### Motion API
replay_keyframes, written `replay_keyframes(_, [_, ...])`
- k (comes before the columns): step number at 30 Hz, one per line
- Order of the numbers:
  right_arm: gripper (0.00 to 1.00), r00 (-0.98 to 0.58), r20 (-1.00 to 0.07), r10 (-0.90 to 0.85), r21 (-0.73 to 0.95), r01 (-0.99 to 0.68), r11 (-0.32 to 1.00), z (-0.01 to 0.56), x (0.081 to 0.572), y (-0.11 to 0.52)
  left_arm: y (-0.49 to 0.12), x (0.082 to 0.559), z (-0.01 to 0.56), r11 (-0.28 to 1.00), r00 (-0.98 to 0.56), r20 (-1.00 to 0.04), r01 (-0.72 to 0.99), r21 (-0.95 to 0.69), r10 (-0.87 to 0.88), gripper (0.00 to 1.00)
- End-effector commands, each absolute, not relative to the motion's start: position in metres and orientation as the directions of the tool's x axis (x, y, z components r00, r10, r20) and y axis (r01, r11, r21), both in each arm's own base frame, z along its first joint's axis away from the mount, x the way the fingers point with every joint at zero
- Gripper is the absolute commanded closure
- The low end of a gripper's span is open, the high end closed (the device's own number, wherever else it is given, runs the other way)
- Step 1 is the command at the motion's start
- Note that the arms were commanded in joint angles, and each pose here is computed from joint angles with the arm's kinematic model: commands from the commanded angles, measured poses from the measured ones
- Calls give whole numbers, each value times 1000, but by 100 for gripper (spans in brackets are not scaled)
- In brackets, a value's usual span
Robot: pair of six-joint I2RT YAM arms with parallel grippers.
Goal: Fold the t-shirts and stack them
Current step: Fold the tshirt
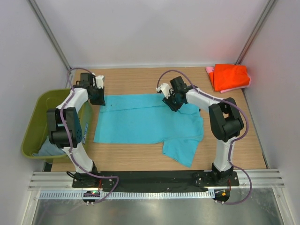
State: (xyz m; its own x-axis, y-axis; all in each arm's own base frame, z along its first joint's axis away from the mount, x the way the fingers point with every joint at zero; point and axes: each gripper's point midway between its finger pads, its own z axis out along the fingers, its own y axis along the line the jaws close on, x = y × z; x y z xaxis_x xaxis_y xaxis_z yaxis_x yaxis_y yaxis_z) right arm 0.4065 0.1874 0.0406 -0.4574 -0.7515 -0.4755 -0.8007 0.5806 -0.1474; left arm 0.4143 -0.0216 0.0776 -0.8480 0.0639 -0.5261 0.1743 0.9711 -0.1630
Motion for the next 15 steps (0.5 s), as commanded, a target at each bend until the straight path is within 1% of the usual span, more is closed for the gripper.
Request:
replay_keyframes(1, [60,-430,-500,-752,-204,-785,585,53,427,186,-24,428,84,968,-822,-565,190,-164,65,97])
replay_keyframes(7, [61,-442,-480,-758,-217,-777,591,44,431,181,-24,429,83,968,-824,-563,188,-164,64,97])
replay_keyframes(9, [63,-445,-469,-763,-221,-777,589,39,432,180,-25,429,83,968,-823,-564,189,-166,64,97])
replay_keyframes(11, [69,-446,-459,-768,-220,-780,585,36,432,179,-24,429,82,968,-825,-562,188,-166,64,97])
replay_keyframes(12, [70,-449,-455,-769,-219,-781,585,34,432,179,-24,429,82,968,-825,-562,188,-166,64,97])
replay_keyframes(15, [71,-447,-462,-766,-233,-773,591,38,436,178,-25,428,82,968,-826,-560,188,-167,64,97])
